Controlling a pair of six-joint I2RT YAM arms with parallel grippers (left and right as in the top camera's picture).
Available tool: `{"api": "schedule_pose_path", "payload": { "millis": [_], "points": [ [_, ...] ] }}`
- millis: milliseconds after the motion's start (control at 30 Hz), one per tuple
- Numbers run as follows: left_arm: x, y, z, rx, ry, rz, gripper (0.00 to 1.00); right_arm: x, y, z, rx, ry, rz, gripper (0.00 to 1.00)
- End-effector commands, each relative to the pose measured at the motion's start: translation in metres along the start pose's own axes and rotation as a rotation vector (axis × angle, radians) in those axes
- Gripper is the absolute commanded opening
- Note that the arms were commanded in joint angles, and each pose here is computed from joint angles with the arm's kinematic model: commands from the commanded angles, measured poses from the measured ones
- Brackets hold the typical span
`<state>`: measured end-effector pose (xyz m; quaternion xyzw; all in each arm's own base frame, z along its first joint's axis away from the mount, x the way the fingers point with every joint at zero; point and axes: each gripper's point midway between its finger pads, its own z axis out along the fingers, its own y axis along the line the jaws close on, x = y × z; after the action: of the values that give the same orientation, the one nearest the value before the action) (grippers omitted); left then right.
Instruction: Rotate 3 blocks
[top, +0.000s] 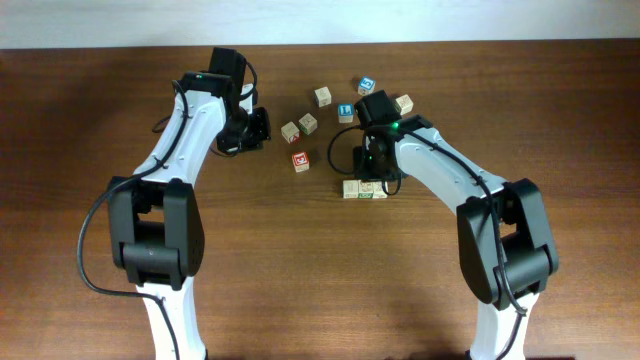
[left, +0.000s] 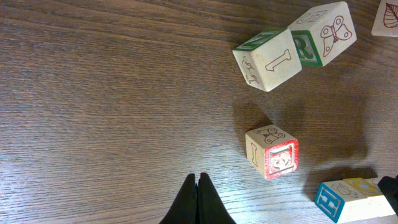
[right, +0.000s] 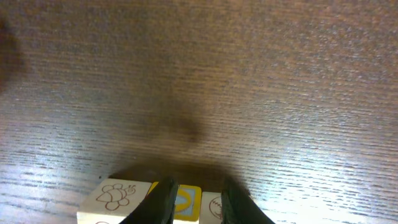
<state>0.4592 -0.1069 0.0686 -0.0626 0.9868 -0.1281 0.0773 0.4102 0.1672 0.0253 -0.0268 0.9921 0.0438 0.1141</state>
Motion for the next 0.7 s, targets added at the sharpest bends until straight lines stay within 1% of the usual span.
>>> {"api": "schedule_pose_path", "payload": {
  "millis": [0, 333, 433, 467, 500, 533, 667],
  "points": [
    [0.003, 0.002, 0.004, -0.008, 0.012, -0.001, 0.01, 0.003, 0.005, 0.001, -0.01, 0.019, -0.013, 0.26],
    [0.003, 0.003, 0.004, -0.009, 0.015, -0.002, 0.01, 0.004, 0.004, 0.001, -0.008, 0.021, -0.013, 0.26],
    [-0.001, 0.0, 0.002, -0.002, -0.002, 0.002, 0.0, -0.014, 0.008, -0.013, -0.038, -0.018, -0.002, 0.34],
    [-0.005, -0.003, -0.002, 0.008, -0.011, 0.004, 0.0, -0.026, 0.012, -0.026, -0.073, -0.04, 0.007, 0.34],
    [-0.011, -0.009, -0.016, 0.009, -0.025, 0.013, 0.0, -0.043, 0.015, -0.052, -0.121, -0.067, 0.024, 0.34],
    [-0.013, -0.013, -0.024, 0.01, -0.03, 0.026, 0.0, -0.05, 0.015, -0.066, -0.138, -0.078, 0.032, 0.34],
    [-0.016, -0.029, -0.059, 0.013, -0.045, 0.102, 0.0, -0.062, 0.0, -0.124, -0.166, -0.09, 0.077, 0.33]
  ]
}}
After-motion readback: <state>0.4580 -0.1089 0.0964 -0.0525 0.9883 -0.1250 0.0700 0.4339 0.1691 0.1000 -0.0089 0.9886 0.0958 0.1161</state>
